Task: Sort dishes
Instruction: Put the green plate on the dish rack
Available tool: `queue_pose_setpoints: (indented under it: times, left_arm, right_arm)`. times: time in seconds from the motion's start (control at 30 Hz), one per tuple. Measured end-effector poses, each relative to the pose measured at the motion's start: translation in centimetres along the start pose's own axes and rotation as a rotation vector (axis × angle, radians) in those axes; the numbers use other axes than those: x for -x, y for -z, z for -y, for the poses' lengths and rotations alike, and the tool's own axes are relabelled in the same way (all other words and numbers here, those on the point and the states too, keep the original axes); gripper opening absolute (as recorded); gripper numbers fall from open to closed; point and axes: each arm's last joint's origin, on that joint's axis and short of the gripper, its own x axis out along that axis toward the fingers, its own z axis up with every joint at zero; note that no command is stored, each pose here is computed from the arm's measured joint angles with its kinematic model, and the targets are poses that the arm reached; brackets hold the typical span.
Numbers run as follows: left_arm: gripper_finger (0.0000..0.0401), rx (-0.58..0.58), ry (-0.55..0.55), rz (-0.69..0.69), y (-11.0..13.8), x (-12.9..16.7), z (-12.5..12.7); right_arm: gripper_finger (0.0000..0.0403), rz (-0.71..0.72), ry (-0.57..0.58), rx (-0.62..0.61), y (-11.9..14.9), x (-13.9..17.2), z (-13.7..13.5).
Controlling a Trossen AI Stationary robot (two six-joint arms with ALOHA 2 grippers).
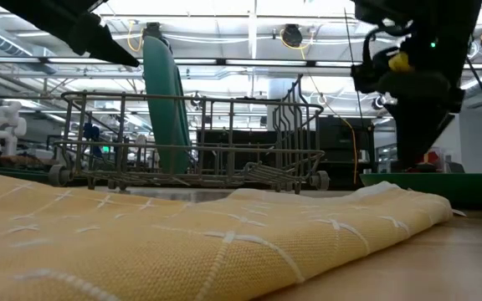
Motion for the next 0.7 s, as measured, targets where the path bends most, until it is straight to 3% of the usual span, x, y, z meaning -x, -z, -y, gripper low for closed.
queue_pose_setpoints:
  times: [0.27,0.47,0.7]
  left_arm:
    - [0.0080,-0.018,0.001,0.000,0.0,0.0,0.0]
    - [0.0080,-0.018,0.001,0.000,0.0,0.0,0.0]
    - [0.0080,-0.018,0.001,0.000,0.0,0.0,0.0]
  right_arm:
    - [0.0183,-0.009,-0.034,-0.023,0.6,-1.6,0.3]
    - [0.0156,-0.033,0.021,-0.086,1.7,-2.9,1.4]
    - [0.0119,-0.036,0.027,-0.076,2.0,-3.5,1.7]
